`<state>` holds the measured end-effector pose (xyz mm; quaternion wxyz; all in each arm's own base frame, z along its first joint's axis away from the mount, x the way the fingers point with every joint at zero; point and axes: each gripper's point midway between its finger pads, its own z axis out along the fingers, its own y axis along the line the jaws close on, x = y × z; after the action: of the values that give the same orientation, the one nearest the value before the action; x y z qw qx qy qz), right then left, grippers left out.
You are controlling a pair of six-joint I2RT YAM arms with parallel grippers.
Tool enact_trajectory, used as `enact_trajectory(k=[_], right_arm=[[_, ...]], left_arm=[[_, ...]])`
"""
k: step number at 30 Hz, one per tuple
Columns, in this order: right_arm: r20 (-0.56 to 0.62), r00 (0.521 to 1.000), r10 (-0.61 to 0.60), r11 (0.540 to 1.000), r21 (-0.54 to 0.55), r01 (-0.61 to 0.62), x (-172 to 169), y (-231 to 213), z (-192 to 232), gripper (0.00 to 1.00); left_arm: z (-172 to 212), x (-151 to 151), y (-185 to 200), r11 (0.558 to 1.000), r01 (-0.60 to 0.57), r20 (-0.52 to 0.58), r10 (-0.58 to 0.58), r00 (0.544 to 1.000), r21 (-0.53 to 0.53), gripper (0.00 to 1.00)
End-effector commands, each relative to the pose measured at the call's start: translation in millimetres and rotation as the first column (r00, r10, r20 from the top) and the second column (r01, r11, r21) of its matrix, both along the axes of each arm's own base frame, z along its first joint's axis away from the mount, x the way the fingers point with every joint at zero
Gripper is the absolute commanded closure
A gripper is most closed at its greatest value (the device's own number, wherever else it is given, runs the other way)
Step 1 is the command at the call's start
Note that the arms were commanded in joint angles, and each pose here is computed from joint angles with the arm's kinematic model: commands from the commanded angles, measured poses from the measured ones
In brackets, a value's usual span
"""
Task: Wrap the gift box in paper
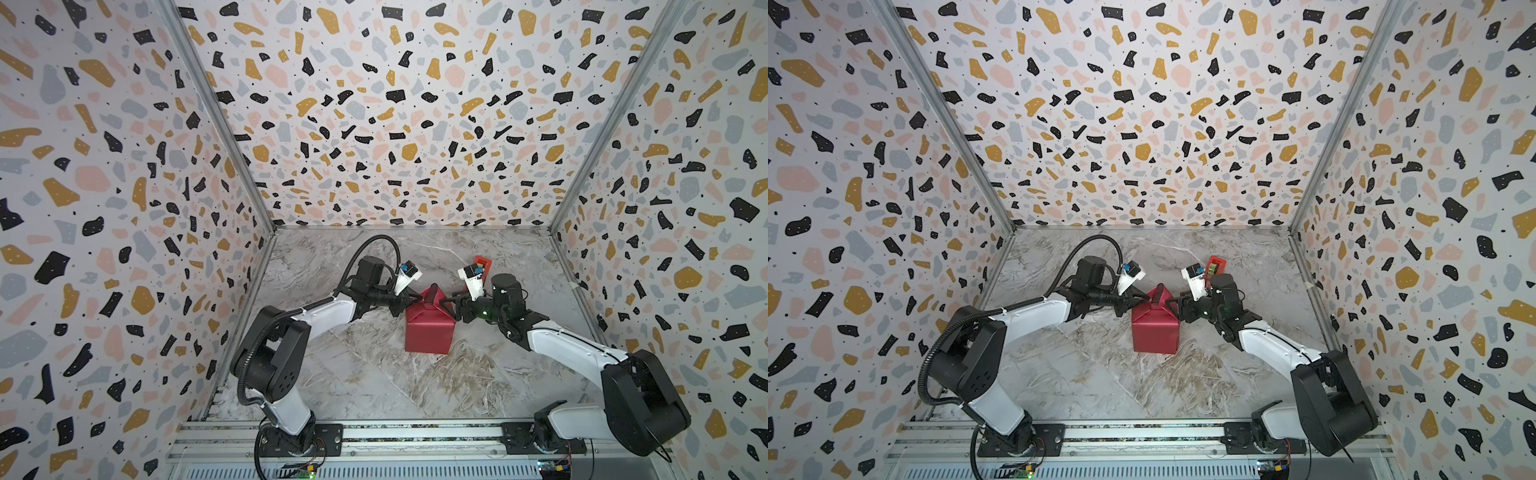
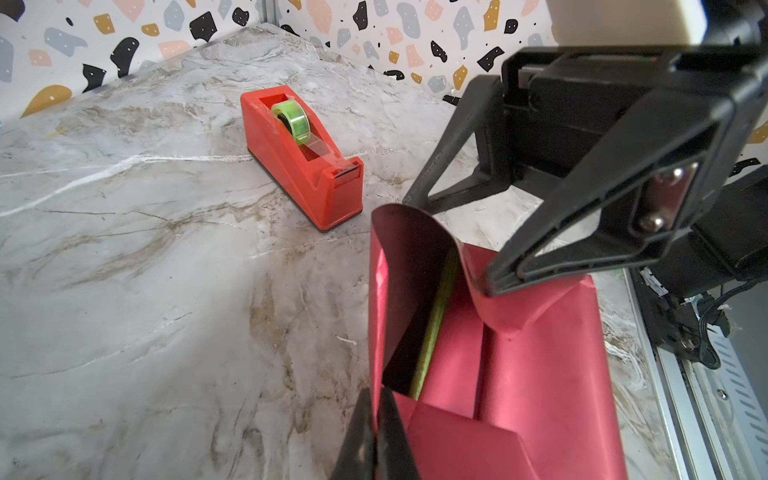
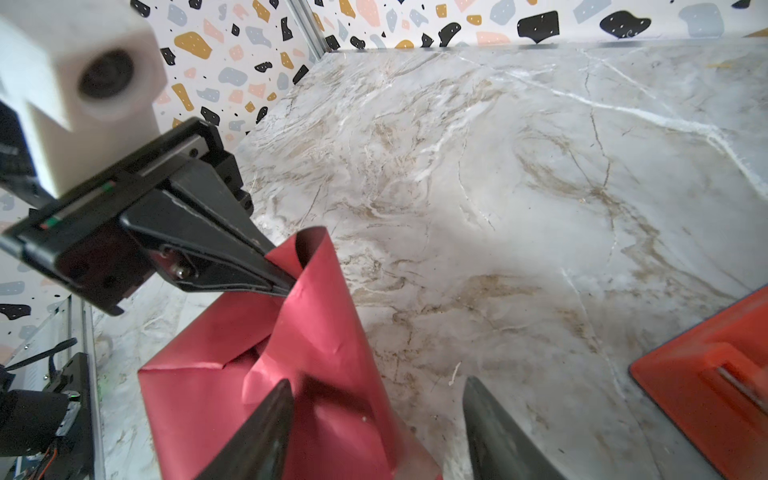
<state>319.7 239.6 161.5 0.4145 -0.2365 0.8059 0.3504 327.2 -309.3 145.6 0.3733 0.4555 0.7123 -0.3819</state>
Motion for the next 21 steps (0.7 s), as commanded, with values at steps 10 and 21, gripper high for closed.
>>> enact_trajectory(k=[10,21], right_arm=[[0.036,0.994,0.102,0.995,-0.014,-0.102,8.7,16.4,1.2,0.41],[0.082,0.972,0.219,0.975,0.014,-0.22,4.3,31.7,1.2,0.68]], left_arm=[[10.6,-6.7,-1.4,0.999,0.034,0.02,-0.033,0.999,-0.017,1.0],[12.4,-5.2,-0.8,1.0,0.021,0.024,-0.02,0.999,-0.022,1.0]])
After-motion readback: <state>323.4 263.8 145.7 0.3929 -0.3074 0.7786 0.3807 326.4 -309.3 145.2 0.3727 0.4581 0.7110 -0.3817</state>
